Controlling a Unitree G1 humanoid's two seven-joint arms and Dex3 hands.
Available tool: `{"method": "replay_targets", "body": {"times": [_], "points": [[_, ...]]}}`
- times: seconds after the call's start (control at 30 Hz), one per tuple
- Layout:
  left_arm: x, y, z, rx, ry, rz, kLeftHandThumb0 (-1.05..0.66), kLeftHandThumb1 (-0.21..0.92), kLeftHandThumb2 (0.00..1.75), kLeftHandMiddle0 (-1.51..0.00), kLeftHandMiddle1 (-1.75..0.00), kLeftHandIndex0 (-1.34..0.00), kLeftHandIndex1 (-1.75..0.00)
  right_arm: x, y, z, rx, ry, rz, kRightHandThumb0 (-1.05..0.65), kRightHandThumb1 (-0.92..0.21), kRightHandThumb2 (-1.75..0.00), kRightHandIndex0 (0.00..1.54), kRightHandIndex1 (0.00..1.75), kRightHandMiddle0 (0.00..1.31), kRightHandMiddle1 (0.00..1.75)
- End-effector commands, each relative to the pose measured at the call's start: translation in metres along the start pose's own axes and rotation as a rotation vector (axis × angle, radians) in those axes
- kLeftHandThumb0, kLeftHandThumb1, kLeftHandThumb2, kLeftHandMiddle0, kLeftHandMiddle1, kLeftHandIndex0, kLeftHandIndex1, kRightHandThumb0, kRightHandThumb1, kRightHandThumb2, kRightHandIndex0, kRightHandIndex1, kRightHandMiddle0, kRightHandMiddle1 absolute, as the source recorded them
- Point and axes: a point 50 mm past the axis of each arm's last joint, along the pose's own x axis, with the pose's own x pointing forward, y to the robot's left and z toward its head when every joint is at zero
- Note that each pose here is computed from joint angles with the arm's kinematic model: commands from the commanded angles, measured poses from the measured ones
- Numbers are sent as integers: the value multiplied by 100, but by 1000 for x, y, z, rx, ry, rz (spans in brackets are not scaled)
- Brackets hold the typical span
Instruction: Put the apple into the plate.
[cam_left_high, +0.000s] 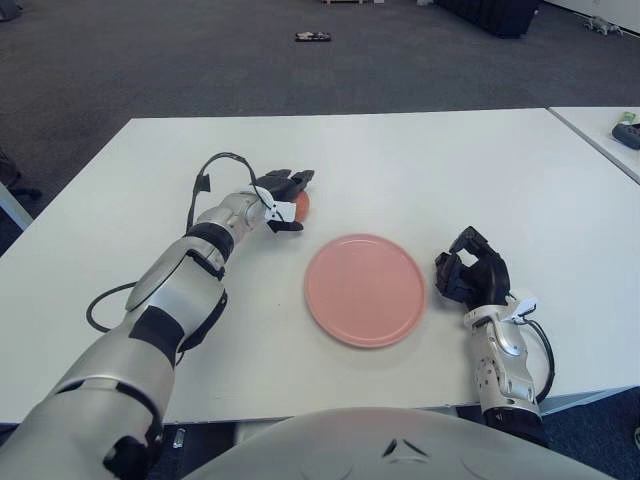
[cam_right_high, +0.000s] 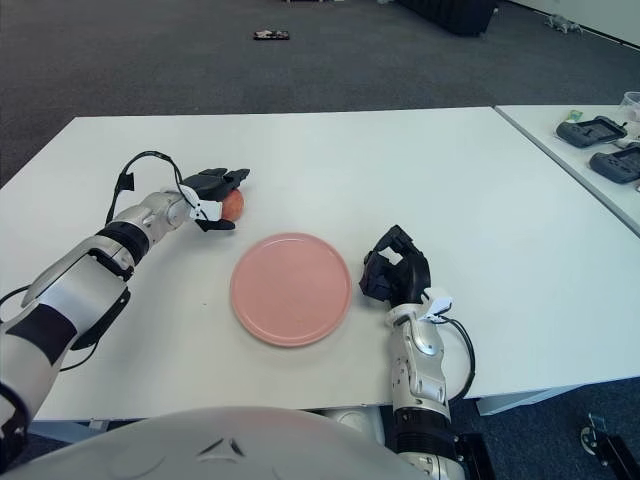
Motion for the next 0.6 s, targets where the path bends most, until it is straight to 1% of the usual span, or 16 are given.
{"method": "replay_targets", "body": {"times": [0.0,0.03,0.07,0.1,0.13,0.17,0.2,0.23,0.27,0.3,0.33,0.4,0.57], "points": [[-9,-49,-11,9,66,-138,-74,42,102,0,-111,0,-121,-6,-4,-10,22,64,-27,-54,-18,-149,130,175,73,175],[-9,-49,-11,6,70,-123,-63,43,106,-9,-134,-18,-140,-6,-4,-10,24,64,-26,-54,-18,-149,130,175,73,175],[-9,-49,-11,3,73,-106,-56,44,109,-14,-149,-29,-153,-6,-4,-10,28,64,-23,-54,-18,-149,129,175,73,175],[-10,-50,-11,2,75,-95,-45,42,112,-23,-150,-33,-157,-6,-4,-10,30,64,-22,-54,-18,-149,129,175,73,175],[-10,-51,-11,0,77,-86,-29,38,117,-35,-153,-39,-163,-6,-4,-10,33,65,-20,-54,-19,-149,129,175,73,175],[-10,-52,-11,-1,78,-80,-19,35,122,-45,-155,-43,-167,-6,-4,-10,35,65,-19,-54,-19,-149,129,175,73,175],[-10,-52,-12,-3,79,-74,-15,33,124,-48,-156,-44,-169,-6,-4,-10,37,66,-19,-54,-19,-149,129,175,72,175],[-11,-53,-12,-11,79,-63,-10,29,130,-55,-160,-46,-171,-6,-4,-10,40,66,-19,-54,-19,-149,129,175,72,175],[-11,-54,-12,-16,80,-55,-7,24,137,-61,-165,-48,-172,-6,-4,-10,42,66,-19,-54,-19,-148,128,175,72,175],[-11,-54,-12,-27,79,-41,-5,23,140,-63,-166,-49,-173,-6,-5,-10,43,66,-21,-53,-19,-148,128,175,72,175],[-12,-54,-12,-35,79,-32,-4,17,147,-69,-168,-51,-173,-6,-5,-10,43,66,-22,-53,-20,-148,127,175,72,175],[-12,-55,-12,-47,80,-17,-2,10,156,-77,-170,-55,-174,-6,-5,-10,43,68,-25,-53,-20,-147,127,175,71,175],[-13,-55,-12,-59,72,4,-1,2,164,-86,-168,-60,-175,-5,-5,-10,36,68,-29,-53,-20,-147,127,175,71,175]]}}
